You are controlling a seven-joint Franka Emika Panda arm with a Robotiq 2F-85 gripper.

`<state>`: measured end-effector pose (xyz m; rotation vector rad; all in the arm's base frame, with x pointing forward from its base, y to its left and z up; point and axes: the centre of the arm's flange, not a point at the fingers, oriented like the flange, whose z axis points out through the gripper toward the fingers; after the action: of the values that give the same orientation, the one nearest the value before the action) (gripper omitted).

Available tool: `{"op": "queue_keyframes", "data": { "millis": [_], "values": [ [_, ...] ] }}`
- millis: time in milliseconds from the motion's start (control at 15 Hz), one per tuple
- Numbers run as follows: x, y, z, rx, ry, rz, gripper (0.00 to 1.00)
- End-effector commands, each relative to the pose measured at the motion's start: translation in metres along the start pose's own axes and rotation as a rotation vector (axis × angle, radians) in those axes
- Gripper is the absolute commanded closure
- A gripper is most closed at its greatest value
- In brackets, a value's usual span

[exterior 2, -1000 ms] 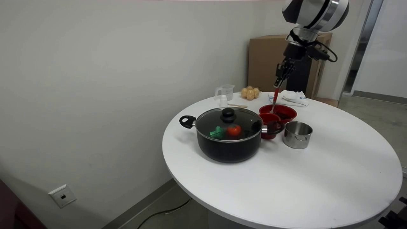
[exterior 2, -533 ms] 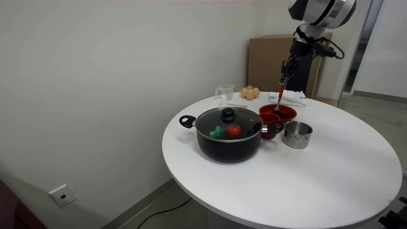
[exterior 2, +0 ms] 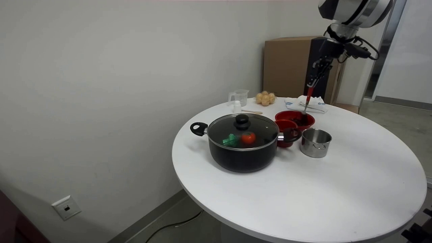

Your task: Remove the spoon from the cup and stir in the bowl

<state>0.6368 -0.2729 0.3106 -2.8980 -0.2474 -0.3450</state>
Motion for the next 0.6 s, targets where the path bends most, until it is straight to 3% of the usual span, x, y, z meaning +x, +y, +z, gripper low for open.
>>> {"op": "queue_keyframes", "data": {
  "millis": [0,533],
  "values": [
    [-0.009,0.004,-0.002,-0.007,-0.018,0.007,0.96],
    [0.004,-0.044,0.020,0.037,-0.044,-0.065,0.96]
  ]
}}
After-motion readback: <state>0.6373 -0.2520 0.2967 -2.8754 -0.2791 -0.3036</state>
